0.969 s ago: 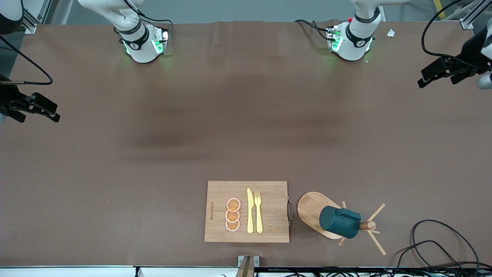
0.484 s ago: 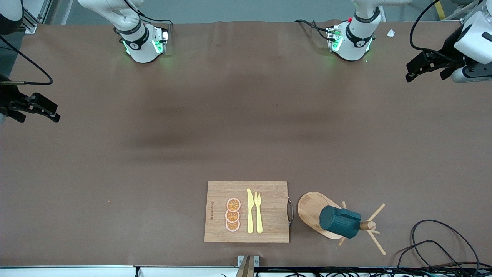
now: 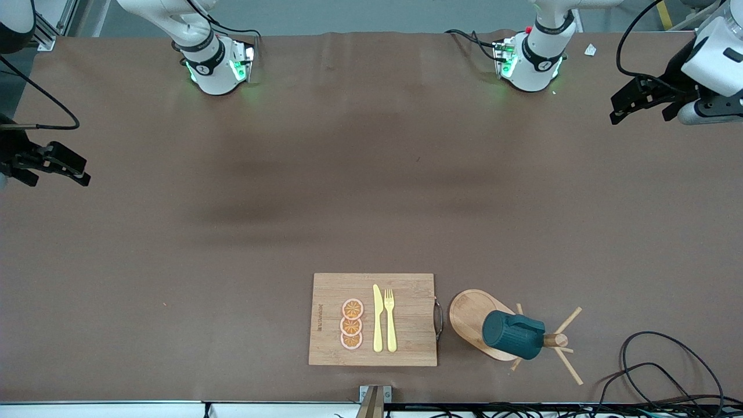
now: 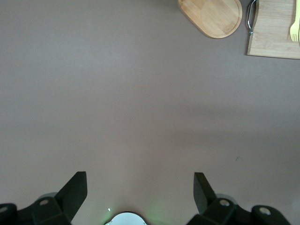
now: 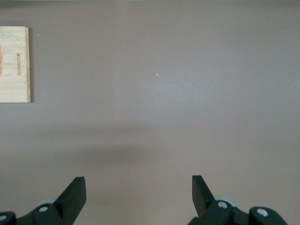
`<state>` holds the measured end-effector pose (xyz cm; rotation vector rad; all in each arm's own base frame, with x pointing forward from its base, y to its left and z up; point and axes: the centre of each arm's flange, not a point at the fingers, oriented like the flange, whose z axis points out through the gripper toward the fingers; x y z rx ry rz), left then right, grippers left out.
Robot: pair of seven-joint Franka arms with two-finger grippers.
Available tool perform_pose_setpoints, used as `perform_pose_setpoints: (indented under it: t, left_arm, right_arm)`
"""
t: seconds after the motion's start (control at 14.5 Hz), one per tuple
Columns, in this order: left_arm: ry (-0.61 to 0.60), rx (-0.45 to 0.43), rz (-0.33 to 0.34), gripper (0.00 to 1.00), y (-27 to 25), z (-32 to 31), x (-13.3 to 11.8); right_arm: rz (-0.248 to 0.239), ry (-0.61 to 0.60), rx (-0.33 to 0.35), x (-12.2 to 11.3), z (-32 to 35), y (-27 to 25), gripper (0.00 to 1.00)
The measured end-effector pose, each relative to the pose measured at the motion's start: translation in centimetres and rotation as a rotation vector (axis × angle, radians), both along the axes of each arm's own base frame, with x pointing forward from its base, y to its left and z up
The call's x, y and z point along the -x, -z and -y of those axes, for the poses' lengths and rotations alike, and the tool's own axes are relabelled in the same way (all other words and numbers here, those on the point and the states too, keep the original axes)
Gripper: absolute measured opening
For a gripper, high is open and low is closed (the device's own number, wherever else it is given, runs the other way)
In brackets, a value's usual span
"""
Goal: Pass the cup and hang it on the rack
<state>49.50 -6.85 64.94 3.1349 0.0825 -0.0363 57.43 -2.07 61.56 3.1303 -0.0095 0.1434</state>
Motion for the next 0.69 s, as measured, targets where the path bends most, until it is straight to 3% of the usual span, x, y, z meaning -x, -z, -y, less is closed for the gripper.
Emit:
perform_pose_setpoints:
  t: [0.69]
  left_arm:
    - [0.024, -0.003, 0.005, 1.0, 0.33, 0.49, -0.36]
  right_arm:
    - [0.005, -0.007, 0.001, -0.32, -0.42, -0.19, 1.0]
